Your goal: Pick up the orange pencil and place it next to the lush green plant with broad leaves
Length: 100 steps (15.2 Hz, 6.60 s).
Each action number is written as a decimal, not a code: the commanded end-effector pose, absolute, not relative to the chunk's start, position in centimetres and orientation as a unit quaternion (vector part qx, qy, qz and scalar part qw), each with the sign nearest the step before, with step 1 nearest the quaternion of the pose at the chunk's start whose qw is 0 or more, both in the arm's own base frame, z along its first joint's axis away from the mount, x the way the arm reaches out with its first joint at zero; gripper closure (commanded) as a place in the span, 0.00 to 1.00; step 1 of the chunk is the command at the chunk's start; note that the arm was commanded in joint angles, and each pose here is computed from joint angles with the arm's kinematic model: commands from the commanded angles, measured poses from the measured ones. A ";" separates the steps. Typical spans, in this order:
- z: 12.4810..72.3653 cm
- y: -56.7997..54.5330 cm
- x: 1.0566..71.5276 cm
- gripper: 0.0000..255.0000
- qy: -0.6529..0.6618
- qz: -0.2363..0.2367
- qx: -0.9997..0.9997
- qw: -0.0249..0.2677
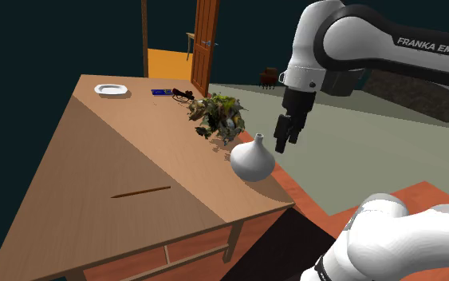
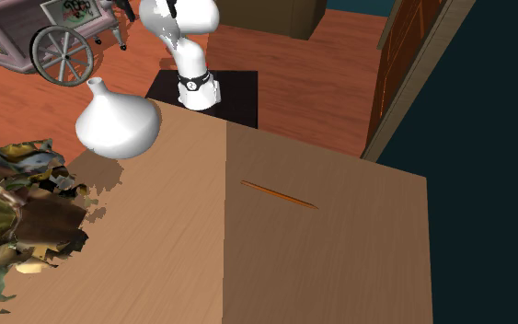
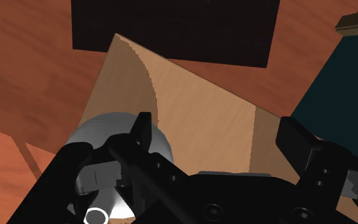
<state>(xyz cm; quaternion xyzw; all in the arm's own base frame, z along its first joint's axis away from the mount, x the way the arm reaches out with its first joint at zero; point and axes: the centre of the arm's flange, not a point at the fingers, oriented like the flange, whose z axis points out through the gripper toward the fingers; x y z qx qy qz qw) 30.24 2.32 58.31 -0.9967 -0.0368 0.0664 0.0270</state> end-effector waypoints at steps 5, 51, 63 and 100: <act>55.7 4.4 34.1 0.00 -0.103 0.052 -0.993 0.011; 33.9 30.7 53.2 1.00 -0.558 -0.057 -0.822 -0.101; 35.5 30.7 53.2 1.00 -0.558 -0.057 -0.822 -0.101; 55.0 30.7 53.2 1.00 -0.558 -0.057 -0.822 -0.101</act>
